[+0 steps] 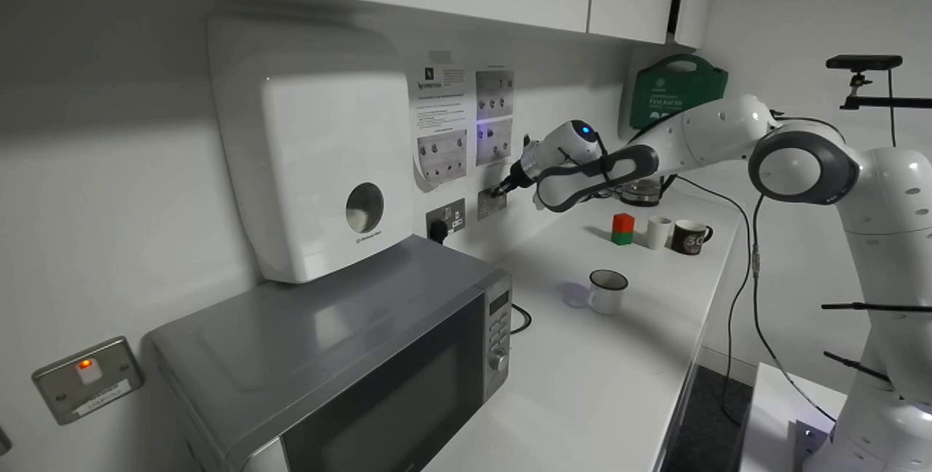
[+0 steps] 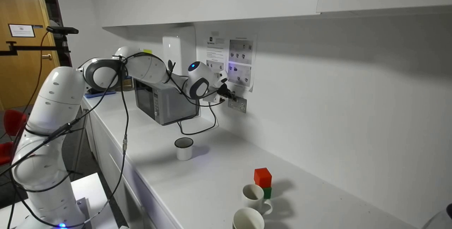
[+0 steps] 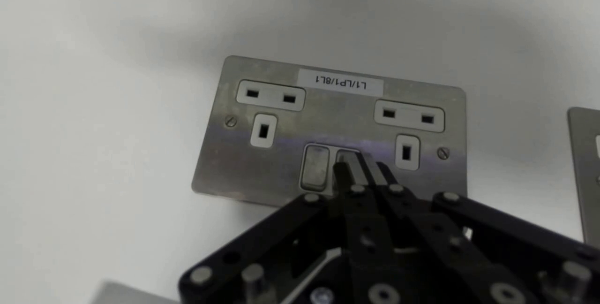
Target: Flip the switches of the socket on the right
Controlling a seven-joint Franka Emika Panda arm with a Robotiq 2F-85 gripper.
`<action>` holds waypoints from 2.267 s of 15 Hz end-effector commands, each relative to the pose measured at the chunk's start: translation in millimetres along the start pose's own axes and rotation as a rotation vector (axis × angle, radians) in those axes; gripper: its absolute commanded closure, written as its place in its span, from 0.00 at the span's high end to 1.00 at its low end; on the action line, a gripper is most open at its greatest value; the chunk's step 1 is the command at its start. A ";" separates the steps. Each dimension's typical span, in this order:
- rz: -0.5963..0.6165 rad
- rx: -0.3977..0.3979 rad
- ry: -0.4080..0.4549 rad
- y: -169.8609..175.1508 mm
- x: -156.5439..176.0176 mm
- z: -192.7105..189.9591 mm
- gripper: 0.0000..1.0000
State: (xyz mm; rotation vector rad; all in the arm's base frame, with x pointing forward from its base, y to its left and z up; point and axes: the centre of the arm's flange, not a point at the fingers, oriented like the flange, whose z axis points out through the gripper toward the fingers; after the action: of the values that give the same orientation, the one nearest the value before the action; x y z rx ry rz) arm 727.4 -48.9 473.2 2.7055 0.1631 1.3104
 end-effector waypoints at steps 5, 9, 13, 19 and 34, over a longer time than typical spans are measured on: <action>-0.035 0.009 -0.007 6.8 6.7 16.5 0.00; -0.035 0.013 -0.023 6.1 1.1 20.8 0.00; -0.038 0.014 -0.028 6.3 0.8 23.8 0.00; -0.058 0.016 -0.040 5.6 -0.1 26.7 0.00; -0.010 0.007 -0.043 26.9 -37.9 -28.7 0.00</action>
State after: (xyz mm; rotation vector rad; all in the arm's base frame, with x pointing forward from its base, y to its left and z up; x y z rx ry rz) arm 703.1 -72.6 457.3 2.7479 0.1571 1.2173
